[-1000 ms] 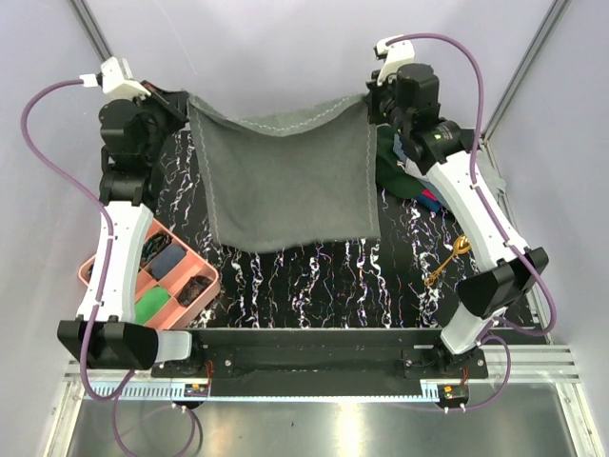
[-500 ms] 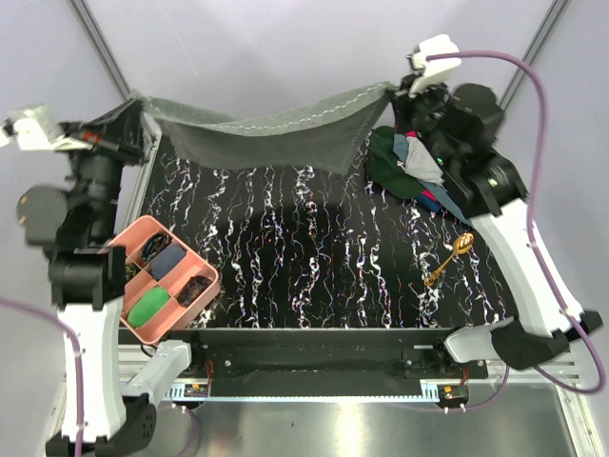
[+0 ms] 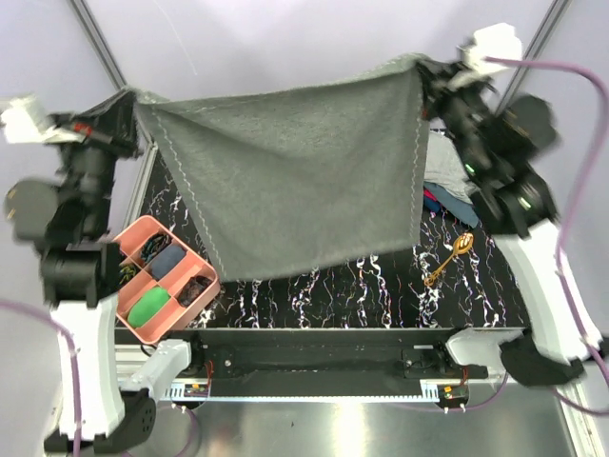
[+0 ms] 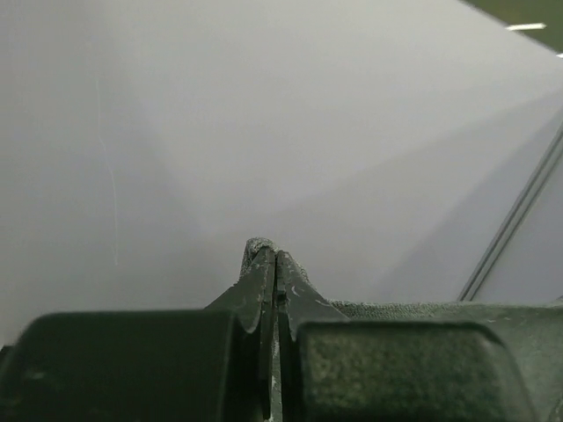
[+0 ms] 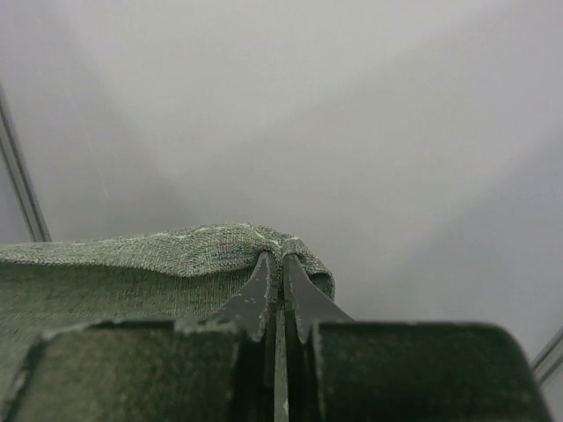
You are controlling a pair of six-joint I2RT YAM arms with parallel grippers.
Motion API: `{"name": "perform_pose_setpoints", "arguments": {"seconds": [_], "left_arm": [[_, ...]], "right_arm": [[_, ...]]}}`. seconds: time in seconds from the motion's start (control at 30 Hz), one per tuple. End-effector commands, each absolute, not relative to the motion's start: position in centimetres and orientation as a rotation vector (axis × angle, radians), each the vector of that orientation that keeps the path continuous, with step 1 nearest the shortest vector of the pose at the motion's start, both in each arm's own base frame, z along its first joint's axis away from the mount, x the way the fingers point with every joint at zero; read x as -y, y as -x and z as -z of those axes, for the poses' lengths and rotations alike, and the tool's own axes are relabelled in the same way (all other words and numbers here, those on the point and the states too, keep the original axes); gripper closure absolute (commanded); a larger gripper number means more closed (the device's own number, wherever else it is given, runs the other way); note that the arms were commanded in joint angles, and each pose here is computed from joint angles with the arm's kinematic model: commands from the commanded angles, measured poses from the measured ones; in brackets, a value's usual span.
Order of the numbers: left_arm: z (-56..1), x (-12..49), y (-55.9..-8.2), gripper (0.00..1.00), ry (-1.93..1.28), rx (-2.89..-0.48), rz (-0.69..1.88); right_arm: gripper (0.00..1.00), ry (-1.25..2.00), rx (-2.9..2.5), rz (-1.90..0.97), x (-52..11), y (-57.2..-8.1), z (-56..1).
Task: Fold the napkin, place the utensils inside, and roll it up
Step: Flatten the napkin out
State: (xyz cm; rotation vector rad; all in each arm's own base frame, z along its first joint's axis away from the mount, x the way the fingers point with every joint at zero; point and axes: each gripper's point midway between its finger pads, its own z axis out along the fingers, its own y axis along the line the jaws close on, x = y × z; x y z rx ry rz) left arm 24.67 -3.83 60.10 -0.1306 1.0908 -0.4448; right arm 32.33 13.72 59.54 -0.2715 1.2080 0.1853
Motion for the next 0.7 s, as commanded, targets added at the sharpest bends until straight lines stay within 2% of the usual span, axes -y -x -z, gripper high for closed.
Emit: {"name": "perform_pose_setpoints", "arguments": {"seconds": [0.0, 0.07, 0.13, 0.17, 0.23, 0.27, 0.3, 0.33, 0.37, 0.4, 0.43, 0.47, 0.53, 0.57, 0.6, 0.63, 0.67], "left_arm": [[-52.8, 2.5, -34.3, 1.00, 0.242, -1.291, 0.382], [-49.1, 2.3, -38.5, 1.00, 0.274, -1.371, 0.380], [-44.7, 1.4, -43.0, 1.00, 0.315, -1.466, 0.366], [-43.0, 1.1, -44.5, 1.00, 0.336, -1.500, 0.364], [-37.5, -0.2, -48.6, 1.00, 0.397, -1.611, 0.331], [-36.3, -0.7, -50.0, 1.00, 0.423, -1.633, 0.326], [-34.8, -1.4, -51.3, 1.00, 0.442, -1.659, 0.315], [-30.2, -1.9, -53.5, 1.00, 0.475, -1.750, 0.298], [-30.3, -2.2, -54.9, 1.00, 0.485, -1.750, 0.301], [-29.0, -2.6, -55.9, 0.98, 0.497, -1.777, 0.303], [-25.4, -2.5, -57.2, 0.88, 0.512, -1.858, 0.310], [-25.8, -2.6, -58.1, 0.61, 0.507, -1.851, 0.314], [-24.5, -2.2, -58.9, 0.40, 0.486, -1.890, 0.330], [-25.0, -1.8, -59.1, 0.28, 0.478, -1.884, 0.339], [-25.7, -1.7, -58.9, 0.20, 0.470, -1.874, 0.339], [-26.3, -1.6, -58.6, 0.12, 0.464, -1.868, 0.338], [-26.8, -1.3, -58.3, 0.10, 0.457, -1.863, 0.338]], "right_arm": [[1.00, 0.305, -1.438, -0.104, -15.4, -43.9, -50.2], [1.00, 0.328, -1.527, -0.106, -16.4, -48.3, -45.6], [1.00, 0.348, -1.558, -0.106, -16.9, -51.2, -43.5], [1.00, 0.394, -1.627, -0.120, -18.4, -54.1, -39.1], [1.00, 0.402, -1.632, -0.128, -19.4, -57.1, -37.8], [1.00, 0.417, -1.718, -0.122, -20.3, -60.0, -32.1], [1.00, 0.403, -1.680, -0.118, -20.7, -61.5, -33.3], [1.00, 0.401, -1.692, -0.111, -21.0, -62.9, -31.8], [0.97, 0.430, -1.803, -0.108, -21.8, -65.0, -25.0], [0.88, 0.417, -1.728, -0.125, -22.3, -66.1, -27.9], [0.59, 0.424, -1.736, -0.134, -22.6, -66.7, -26.8], [0.37, 0.473, -1.741, -0.190, -24.0, -67.2, -25.1], [0.01, 0.503, -1.752, -0.247, -24.9, -66.8, -24.4], [0.00, 0.526, -1.774, -0.280, -25.3, -66.3, -23.8], [0.00, 0.532, -1.785, -0.295, -25.6, -65.8, -23.9], [0.00, 0.512, -1.752, -0.310, -25.3, -64.8, -27.0], [0.00, 0.519, -1.822, -0.325, -25.2, -64.1, -24.7]]}}
